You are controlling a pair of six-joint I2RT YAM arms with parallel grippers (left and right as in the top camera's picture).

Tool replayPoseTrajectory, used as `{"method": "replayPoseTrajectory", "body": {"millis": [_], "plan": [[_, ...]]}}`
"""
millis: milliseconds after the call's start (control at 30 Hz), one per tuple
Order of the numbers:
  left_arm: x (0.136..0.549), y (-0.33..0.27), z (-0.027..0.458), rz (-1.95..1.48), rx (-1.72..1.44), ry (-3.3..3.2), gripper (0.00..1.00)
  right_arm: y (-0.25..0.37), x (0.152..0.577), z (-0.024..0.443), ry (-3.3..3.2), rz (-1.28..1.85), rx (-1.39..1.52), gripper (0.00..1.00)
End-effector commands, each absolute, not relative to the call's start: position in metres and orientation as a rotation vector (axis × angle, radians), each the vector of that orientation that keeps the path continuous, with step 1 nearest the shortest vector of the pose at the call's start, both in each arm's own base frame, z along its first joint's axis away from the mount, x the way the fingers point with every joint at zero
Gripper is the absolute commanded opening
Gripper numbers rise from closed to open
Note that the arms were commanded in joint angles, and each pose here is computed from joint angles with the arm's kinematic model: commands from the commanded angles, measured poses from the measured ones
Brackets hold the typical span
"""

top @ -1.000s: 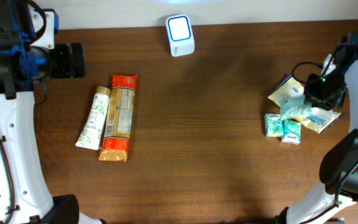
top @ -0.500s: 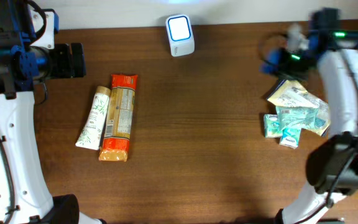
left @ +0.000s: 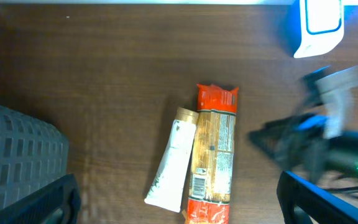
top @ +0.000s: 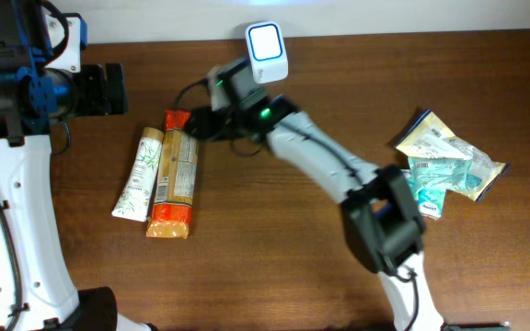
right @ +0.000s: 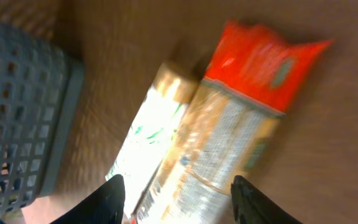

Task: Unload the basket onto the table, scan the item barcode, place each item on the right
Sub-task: 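Reach the right gripper to the orange-labelled snack bar and grasp it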

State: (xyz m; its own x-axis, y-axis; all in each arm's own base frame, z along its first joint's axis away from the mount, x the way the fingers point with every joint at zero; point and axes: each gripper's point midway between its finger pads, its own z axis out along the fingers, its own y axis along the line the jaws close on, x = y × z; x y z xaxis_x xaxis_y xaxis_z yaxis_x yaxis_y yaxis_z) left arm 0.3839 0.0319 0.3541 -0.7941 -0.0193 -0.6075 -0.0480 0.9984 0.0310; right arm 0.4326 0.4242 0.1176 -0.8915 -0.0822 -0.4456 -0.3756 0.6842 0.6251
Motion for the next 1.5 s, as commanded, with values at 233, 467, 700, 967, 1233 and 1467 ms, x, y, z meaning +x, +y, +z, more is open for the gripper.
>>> {"method": "replayPoseTrajectory", "body": {"millis": [233,467,700,967,1233,1467], "plan": [[0.382,0.032,0.36,0.069,-0.033,2.472,0.99,0.439,0.425,0.044,2.6,0.776,-0.233,0.53],[0.382,0.032,0.36,0.069,-0.033,2.472,0.99,0.443,0.417,0.011,2.657,0.801,-0.26,0.53],[0.382,0.032,0.36,0.069,-0.033,2.472,0.99,0.45,0.416,0.003,2.651,0.823,-0.275,0.59],[0.382,0.032,0.36,0.069,-0.033,2.472,0.99,0.462,0.412,-0.006,2.629,0.841,-0.301,0.63],[0.382,0.032,0.36,0.069,-0.033,2.472,0.99,0.46,0.409,-0.008,2.645,0.836,-0.302,0.44],[0.382,0.032,0.36,0.069,-0.033,2.472,0.99,0.46,0.409,-0.008,2.645,0.836,-0.302,0.46]]}}
